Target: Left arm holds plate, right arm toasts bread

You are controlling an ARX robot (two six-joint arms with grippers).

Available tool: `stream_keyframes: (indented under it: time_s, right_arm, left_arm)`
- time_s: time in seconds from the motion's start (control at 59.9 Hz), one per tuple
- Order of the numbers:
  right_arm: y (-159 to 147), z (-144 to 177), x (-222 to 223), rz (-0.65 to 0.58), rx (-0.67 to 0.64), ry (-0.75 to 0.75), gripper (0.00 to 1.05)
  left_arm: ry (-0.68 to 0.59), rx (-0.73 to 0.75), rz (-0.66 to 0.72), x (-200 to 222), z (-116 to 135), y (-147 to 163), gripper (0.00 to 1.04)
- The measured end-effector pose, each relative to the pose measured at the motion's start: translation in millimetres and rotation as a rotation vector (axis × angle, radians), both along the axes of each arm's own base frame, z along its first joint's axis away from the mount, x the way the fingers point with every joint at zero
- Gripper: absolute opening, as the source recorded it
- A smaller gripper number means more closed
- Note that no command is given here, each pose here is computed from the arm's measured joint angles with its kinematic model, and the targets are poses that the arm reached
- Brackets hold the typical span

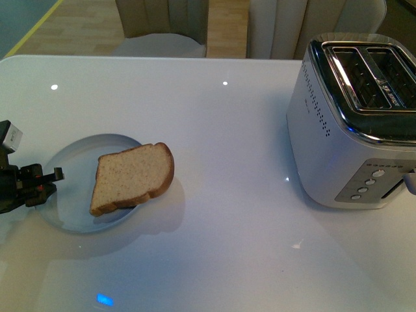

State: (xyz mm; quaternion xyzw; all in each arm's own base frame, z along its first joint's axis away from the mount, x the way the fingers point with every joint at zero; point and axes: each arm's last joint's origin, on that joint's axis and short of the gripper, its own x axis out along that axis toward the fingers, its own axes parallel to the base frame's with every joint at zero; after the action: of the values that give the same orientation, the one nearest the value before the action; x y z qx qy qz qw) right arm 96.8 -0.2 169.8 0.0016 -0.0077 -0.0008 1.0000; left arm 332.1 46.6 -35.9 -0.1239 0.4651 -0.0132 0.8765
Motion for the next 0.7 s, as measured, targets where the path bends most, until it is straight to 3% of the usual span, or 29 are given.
stream_keyframes:
  time_s: [0.117,0.367,0.701]
  right_arm:
    - [0,0,0,0.000,0.000,0.000,0.96]
    - [0,0,0,0.000,0.000,0.000,0.96]
    - [0,0,0,0.000,0.000,0.000,0.96]
  left_arm:
    - [-0.001,-0.018,0.003,1,3,0,0.03]
    - [-0.002,-0.068,0.034,-3,11,0,0.03]
    - [-0.072,-0.167,0.078,-22,69,3,0.03]
